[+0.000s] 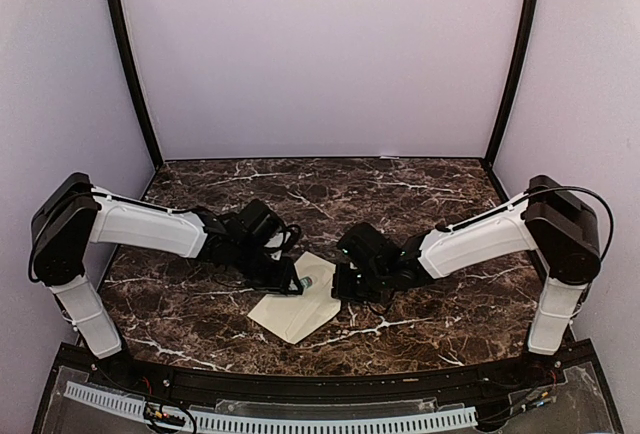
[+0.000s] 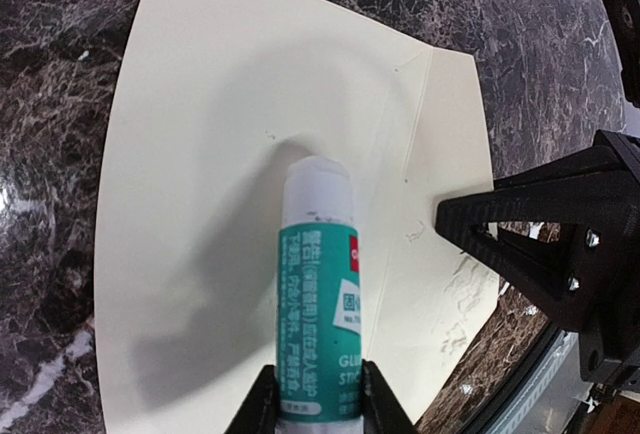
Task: Place the letter into the envelope and seal it
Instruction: Paint the envelope at the center of the board.
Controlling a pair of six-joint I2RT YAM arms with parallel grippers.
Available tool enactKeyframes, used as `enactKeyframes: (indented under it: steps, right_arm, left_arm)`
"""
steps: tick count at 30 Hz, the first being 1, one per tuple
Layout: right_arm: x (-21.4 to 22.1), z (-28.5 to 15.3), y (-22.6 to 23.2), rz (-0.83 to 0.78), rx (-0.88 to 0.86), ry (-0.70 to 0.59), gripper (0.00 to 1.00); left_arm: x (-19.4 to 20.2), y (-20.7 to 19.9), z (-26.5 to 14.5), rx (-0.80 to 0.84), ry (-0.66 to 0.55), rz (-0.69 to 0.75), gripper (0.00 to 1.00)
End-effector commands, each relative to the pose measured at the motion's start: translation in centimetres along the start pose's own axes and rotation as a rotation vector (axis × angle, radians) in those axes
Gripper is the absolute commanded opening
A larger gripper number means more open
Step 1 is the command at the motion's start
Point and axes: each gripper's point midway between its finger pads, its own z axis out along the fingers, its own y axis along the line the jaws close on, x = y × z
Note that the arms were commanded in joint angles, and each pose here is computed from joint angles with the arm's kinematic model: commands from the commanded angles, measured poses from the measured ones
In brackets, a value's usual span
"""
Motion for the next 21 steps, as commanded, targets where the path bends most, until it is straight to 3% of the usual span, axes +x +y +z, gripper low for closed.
enactKeyframes:
  steps: [1, 21]
  right_arm:
    - [-0.1, 0.7, -1.0, 0.003, 0.049, -0.001, 0.00]
    - [-0.3, 0.9, -0.8, 0.000, 0.060, 0.000, 0.00]
  left_arm:
    - [1.6, 1.6, -0.2, -0.046, 0.045, -0.002, 0.00]
    - [7.4, 1.9, -2.4, 0.050, 0.165, 0.034, 0.00]
